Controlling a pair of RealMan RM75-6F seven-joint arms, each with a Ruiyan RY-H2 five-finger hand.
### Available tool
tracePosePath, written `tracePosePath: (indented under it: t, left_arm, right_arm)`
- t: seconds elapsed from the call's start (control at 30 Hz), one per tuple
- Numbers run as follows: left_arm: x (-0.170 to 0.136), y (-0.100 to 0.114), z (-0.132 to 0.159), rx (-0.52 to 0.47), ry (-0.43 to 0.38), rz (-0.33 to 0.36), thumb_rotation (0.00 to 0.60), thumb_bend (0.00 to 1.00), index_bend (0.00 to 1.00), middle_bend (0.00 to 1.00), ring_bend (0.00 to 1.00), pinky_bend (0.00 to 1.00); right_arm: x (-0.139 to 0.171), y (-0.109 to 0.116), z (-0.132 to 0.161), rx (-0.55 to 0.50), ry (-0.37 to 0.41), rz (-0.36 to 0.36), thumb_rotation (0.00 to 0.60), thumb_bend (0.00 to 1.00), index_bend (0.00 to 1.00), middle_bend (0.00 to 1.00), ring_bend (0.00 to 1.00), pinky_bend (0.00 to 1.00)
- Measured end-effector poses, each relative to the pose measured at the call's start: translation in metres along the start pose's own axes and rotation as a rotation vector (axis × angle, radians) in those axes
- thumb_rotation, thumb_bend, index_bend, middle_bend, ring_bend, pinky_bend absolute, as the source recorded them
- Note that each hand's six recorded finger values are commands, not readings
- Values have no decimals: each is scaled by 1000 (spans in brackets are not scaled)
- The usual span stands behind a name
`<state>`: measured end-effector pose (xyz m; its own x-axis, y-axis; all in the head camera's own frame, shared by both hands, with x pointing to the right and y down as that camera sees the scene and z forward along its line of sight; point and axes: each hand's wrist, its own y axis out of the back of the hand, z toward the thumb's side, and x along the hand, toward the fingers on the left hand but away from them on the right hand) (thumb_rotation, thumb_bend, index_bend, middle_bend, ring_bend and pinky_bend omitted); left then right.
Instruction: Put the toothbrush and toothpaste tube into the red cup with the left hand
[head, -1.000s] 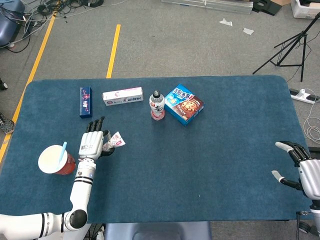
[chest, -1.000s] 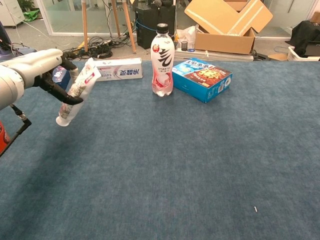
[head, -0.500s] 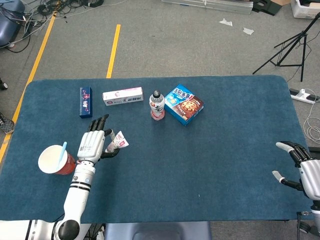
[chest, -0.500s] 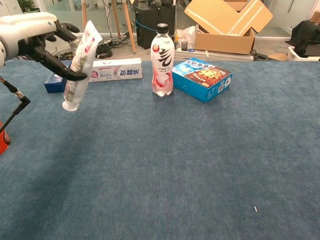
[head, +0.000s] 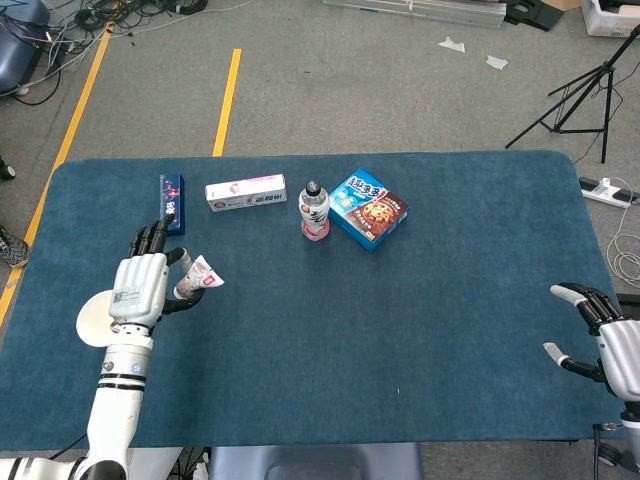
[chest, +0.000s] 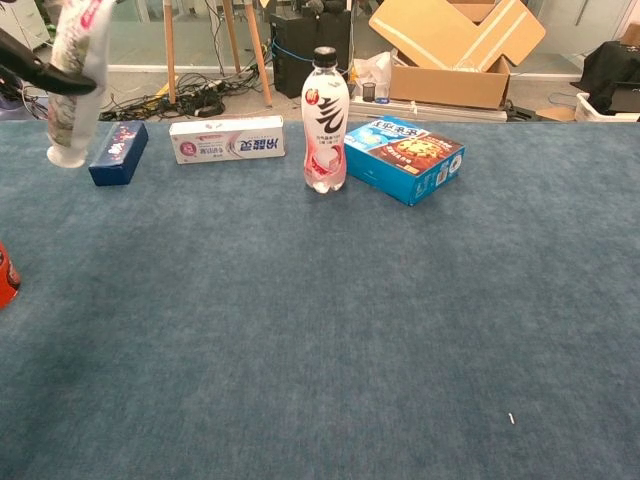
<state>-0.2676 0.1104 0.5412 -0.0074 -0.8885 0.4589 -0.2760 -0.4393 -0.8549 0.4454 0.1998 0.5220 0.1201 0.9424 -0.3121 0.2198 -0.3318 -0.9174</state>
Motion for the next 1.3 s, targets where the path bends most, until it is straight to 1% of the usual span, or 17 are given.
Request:
tracePosePath:
  t: [0.1,0.23,0.53,0.73,0.9,1.03,1.3]
  left_arm:
    - [-5,8,-9,8,19,13,600,238,700,64,0,0]
    - [-10,13,-21,14,49,12,600,239,701,65,0,0]
    - [-17,15,-40,24,94,2,600,240,702,65,0,0]
    - [-20,16,-59,34,151,12,600,240,701,65,0,0]
    - [-23,9,-73,24,185,-7,600,240,702,65,0,0]
    - [-24,2,-80,17,198,-26,600,240,701,65,0,0]
    - [-24,-7,-90,12,218,-39,600,240,702,65,0,0]
  right_arm:
    - [0,0,0,1,-1,0,600,123,257,241,222,595]
    - [0,0,0,3,-1,0,600,123,257,241,222,595]
    - [0,0,0,2,-1,-2,600,123,257,241,222,595]
    - [0,1,-1,0,-4,-6,600,123,257,241,222,595]
    - [1,2,0,0,-3,-10,600,123,257,241,222,595]
    - [1,3,-1,-2,-7,-13,600,123,257,241,222,595]
    - [1,3,-2,-3,-8,-15,600,123,257,241,222,595]
